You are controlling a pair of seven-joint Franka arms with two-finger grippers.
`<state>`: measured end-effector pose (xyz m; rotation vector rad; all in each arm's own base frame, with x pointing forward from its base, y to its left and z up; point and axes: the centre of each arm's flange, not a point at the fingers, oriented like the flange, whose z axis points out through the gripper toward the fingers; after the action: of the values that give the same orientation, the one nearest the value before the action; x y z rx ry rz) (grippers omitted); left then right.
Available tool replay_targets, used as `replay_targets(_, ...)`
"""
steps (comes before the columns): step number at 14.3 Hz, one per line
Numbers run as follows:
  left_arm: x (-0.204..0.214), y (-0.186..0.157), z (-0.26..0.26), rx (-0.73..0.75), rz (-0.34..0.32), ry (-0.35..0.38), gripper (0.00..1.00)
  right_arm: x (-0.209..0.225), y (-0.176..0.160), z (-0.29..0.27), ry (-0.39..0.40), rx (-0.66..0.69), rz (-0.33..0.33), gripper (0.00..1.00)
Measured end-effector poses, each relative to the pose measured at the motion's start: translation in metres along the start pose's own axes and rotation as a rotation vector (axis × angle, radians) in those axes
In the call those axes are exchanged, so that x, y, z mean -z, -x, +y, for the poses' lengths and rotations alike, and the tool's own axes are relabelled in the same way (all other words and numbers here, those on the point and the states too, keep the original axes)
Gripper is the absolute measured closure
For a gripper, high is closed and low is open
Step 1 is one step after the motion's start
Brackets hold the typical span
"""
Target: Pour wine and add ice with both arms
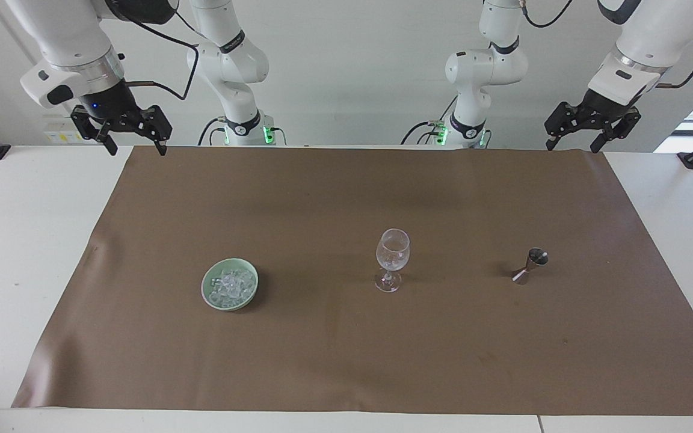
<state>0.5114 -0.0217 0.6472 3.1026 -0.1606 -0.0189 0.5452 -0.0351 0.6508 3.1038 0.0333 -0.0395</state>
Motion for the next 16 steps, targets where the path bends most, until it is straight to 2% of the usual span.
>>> replay_targets(12,0.0001,0.0001,-0.0015,0.003,0.0,0.0,0.0,0.0,0.0,0.0,0.0,0.0,0.0,0.0)
replay_targets(16,-0.0004,0.0007,-0.0084,0.116,-0.001,0.008,0.0,0.0,0.0,0.0,0.0,0.0,0.0,0.0)
